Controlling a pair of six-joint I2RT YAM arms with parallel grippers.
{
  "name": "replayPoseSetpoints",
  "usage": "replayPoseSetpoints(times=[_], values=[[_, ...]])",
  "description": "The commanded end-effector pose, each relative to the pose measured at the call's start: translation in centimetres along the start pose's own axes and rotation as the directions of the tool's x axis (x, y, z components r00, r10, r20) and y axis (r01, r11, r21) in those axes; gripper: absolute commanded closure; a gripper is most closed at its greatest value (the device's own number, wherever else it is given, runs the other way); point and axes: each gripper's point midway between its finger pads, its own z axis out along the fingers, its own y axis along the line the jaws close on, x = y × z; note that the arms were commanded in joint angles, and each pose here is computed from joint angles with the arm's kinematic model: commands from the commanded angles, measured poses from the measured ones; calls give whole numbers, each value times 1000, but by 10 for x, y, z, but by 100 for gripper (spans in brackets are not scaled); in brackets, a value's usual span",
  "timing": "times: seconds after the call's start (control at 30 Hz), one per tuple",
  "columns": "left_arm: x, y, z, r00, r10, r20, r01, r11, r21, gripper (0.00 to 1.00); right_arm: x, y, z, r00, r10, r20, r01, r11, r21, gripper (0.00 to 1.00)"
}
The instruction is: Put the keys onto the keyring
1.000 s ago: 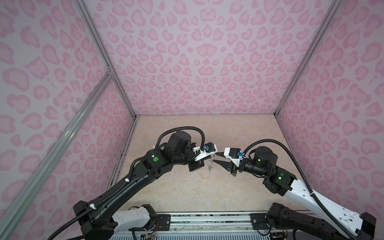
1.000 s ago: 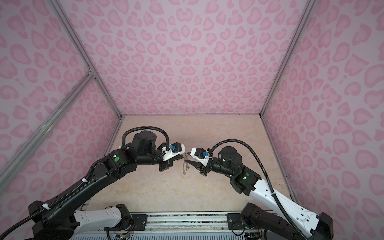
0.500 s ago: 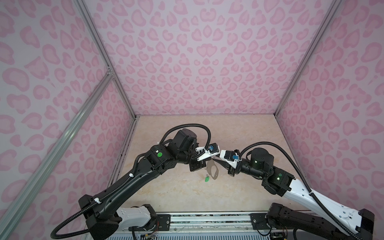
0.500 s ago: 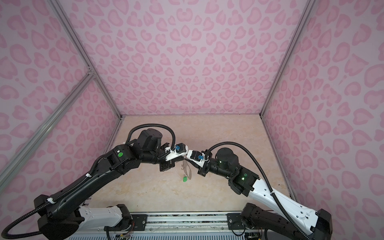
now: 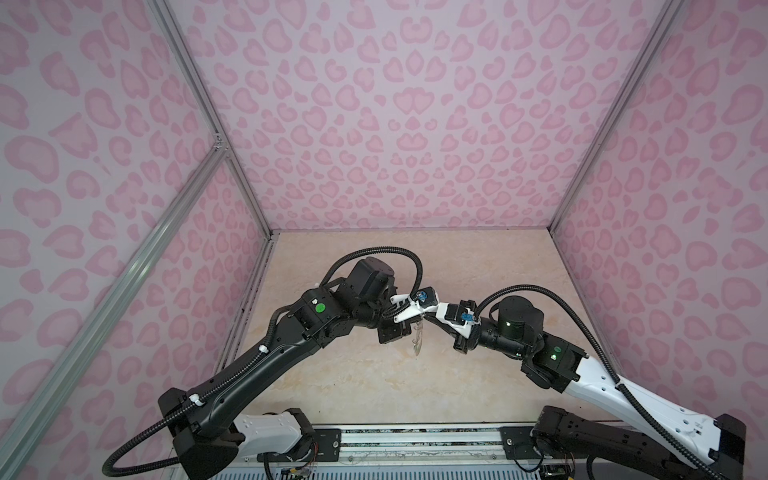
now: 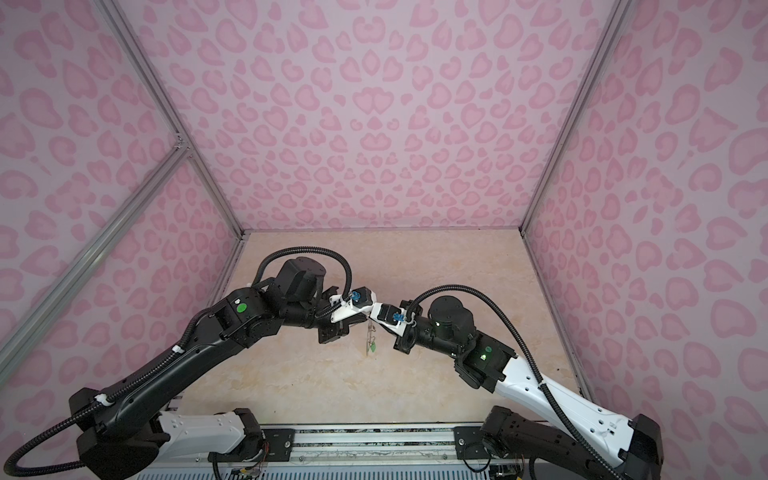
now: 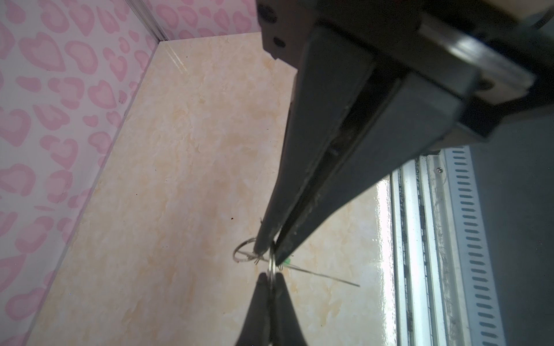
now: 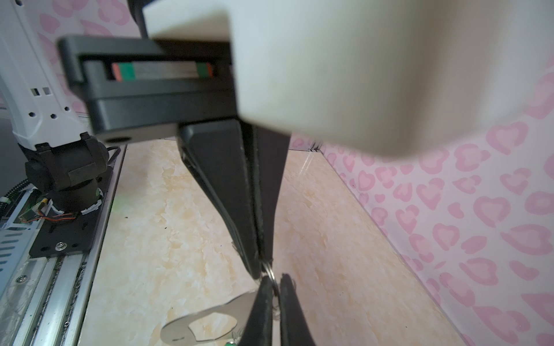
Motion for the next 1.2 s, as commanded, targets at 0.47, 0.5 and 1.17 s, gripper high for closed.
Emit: replayPoseSetpoints(times=[0.47,0.5,1.17], values=[[-10,-15,-6,996,73,51,-76,994,74,97,12,8,3,999,-24,-39,24,1000,-14,85],[-10,-15,-6,996,72,50,-76,994,75,97,12,8,2,999,-26,-36,25,1000,-11,85],[-9,-17,-4,997,66,42,-69,994,90,97,9,17,0,996,-90,-14,89,996,-23,95]])
